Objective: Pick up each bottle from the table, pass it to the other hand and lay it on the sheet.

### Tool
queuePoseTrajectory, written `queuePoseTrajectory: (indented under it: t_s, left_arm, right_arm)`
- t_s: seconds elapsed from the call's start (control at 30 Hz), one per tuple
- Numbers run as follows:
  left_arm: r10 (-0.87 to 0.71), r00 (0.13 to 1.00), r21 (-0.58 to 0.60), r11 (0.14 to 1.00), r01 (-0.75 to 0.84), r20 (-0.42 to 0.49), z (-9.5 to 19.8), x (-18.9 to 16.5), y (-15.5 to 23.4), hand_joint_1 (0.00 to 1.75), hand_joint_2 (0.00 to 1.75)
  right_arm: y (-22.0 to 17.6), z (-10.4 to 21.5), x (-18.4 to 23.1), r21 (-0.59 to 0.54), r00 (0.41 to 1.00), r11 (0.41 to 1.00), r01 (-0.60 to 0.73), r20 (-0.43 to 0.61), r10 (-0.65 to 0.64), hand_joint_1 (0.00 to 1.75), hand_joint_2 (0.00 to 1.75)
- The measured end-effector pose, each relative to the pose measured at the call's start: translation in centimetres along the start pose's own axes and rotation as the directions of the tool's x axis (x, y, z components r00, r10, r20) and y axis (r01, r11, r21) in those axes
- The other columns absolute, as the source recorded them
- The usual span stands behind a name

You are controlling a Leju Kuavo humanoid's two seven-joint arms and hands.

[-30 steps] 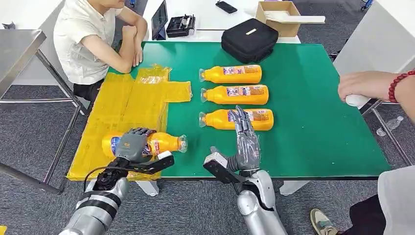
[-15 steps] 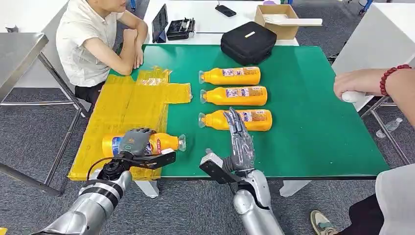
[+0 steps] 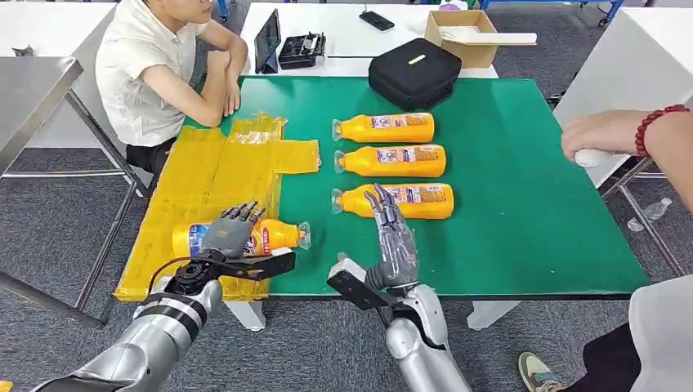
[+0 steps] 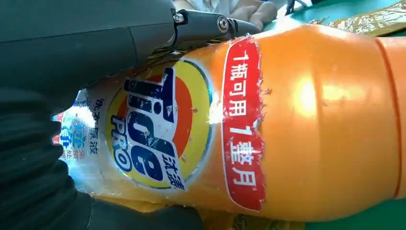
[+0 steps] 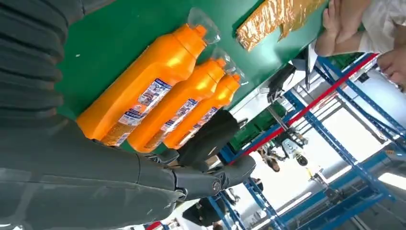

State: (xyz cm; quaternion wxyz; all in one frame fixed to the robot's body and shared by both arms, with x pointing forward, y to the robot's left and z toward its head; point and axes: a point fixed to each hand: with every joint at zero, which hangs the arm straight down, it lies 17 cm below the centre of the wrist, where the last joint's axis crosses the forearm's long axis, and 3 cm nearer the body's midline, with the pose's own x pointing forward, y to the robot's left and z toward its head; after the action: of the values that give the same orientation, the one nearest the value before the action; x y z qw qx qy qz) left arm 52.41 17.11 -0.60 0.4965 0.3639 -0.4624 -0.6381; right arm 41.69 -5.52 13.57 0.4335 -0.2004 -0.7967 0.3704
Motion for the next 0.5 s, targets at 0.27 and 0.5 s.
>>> queuePoseTrajectory:
  t_s: [0.27,0.5]
  left_arm:
    - [-0.002,1.000,-0.003,1.000,0.002,0.001,-0.03,0.03,-0.01,0.00,1.75]
    - [-0.003,1.000,-0.005,1.000,0.003,0.002,-0.05,0.03,-0.03,0.00,1.75]
  right_arm:
    - [0.48,0.07,-0.28,0.013,1.000,1.000,0.001,-0.005,-0.001,0.00,1.75]
    - [0.72,0.17,-0.40,0.019,1.000,1.000,0.003,-0.009,-0.003,0.00,1.75]
